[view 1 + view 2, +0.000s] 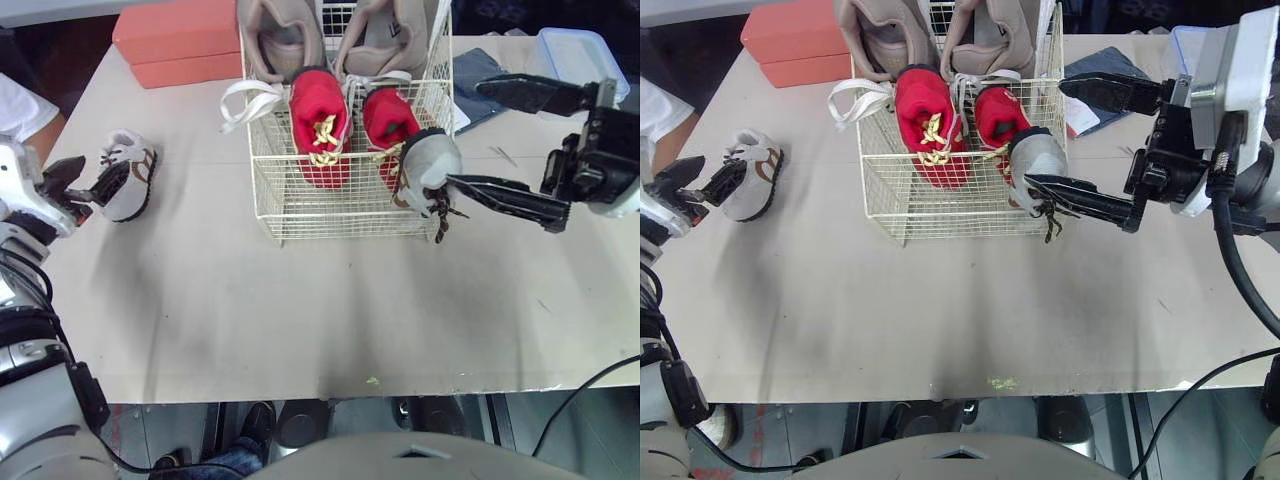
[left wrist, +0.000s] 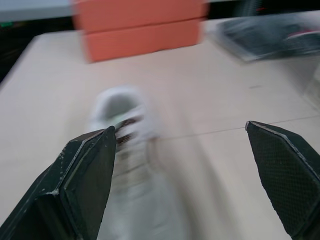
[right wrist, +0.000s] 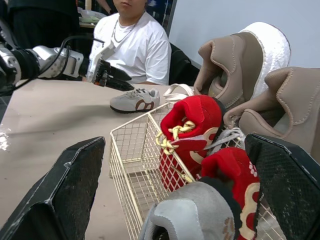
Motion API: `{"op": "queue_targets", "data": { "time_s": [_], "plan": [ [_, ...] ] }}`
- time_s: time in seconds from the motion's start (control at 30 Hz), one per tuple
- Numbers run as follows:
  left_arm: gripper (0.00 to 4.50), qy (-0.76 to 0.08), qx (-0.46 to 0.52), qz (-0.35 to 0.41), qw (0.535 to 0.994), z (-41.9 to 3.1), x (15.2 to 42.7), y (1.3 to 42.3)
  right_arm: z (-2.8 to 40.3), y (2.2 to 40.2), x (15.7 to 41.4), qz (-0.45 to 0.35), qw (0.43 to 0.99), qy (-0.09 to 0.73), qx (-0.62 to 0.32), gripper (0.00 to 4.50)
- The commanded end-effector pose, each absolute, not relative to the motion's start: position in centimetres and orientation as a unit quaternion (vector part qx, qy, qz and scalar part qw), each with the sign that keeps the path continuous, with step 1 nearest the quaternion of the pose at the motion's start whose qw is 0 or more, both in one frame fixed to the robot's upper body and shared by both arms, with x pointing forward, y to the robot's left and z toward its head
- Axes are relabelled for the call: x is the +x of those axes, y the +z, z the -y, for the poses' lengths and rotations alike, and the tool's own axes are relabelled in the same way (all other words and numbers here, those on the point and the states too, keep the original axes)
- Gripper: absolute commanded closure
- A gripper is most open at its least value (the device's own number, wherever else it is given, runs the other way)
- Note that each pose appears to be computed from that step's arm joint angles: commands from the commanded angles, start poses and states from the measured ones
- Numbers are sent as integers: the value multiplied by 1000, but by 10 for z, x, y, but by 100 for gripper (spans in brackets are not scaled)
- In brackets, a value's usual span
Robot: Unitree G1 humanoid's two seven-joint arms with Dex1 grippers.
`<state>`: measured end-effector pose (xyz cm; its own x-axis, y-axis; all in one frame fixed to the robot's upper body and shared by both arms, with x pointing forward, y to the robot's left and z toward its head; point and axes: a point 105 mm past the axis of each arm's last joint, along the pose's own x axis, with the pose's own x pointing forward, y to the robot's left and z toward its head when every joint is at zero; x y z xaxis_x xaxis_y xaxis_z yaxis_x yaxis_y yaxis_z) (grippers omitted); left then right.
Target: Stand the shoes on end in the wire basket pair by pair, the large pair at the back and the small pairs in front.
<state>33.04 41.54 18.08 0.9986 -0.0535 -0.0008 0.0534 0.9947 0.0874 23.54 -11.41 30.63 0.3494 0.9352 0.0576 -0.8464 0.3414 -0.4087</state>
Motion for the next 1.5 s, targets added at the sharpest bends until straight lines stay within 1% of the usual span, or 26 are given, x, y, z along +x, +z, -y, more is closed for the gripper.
{"op": "queue_targets", "data": {
  "time_s": [0.03,0.07,0.17,0.2,0.3,0.37,0.4,0.43,0.47,0.5,0.6,0.67,0.7,0.8,0.83,0.9,0.97,1.0,1.07,1.17,1.23,1.33,1.4,1.5],
  "plan": [
    [0,22,63,-7,998,-428,333,180,111,314,231,164,800,554,-164,7],
    [0,28,70,-24,997,-427,336,171,111,314,231,164,800,554,-164,7],
    [0,58,58,-38,996,-429,343,160,111,314,231,164,800,554,-163,7],
    [0,58,70,-55,994,-428,345,154,111,314,231,164,800,554,-163,7],
    [0,71,61,-92,991,-425,350,137,111,314,231,165,800,553,-161,7],
    [53,69,60,-93,991,-423,353,137,111,314,231,165,801,552,-162,0],
    [94,65,58,-92,992,-422,354,138,111,314,231,166,802,551,-162,0],
    [120,63,60,-89,992,-421,355,140,111,314,231,166,802,550,-161,0],
    [176,62,63,-86,992,-421,355,142,111,314,231,166,803,550,-161,0],
    [198,62,63,-83,993,-421,355,144,110,314,231,167,803,549,-160,0],
    [351,68,67,-70,993,-424,354,150,110,314,231,167,804,548,-159,0],
    [408,79,81,-33,993,-426,352,163,111,315,232,168,805,547,-158,0],
    [437,85,93,-1,992,-426,352,174,111,315,232,168,805,546,-158,0],
    [448,96,109,146,978,-412,347,224,112,316,233,171,807,545,-154,0],
    [448,89,119,211,966,-400,341,246,112,316,234,171,807,545,-150,0],
    [449,63,124,312,940,-374,328,281,111,316,235,173,808,546,-142,0],
    [449,32,112,394,912,-342,316,315,110,319,238,178,809,546,-128,0],
    [449,10,109,418,902,-326,313,327,110,320,239,181,810,545,-121,0],
    [449,-31,99,447,889,-298,309,344,110,324,242,188,812,542,-105,0],
    [449,-117,43,493,861,-248,297,376,108,331,249,202,818,534,-74,0],
    [449,-183,-4,505,843,-214,289,389,107,334,255,209,824,524,-60,0],
    [449,-300,-21,471,829,-164,284,384,101,342,262,222,829,512,-31,0],
    [449,-343,-49,452,822,-146,281,379,96,346,267,228,833,505,-12,0],
    [449,-388,-19,411,825,-123,285,361,89,352,272,235,834,499,17,0]
  ]
}}
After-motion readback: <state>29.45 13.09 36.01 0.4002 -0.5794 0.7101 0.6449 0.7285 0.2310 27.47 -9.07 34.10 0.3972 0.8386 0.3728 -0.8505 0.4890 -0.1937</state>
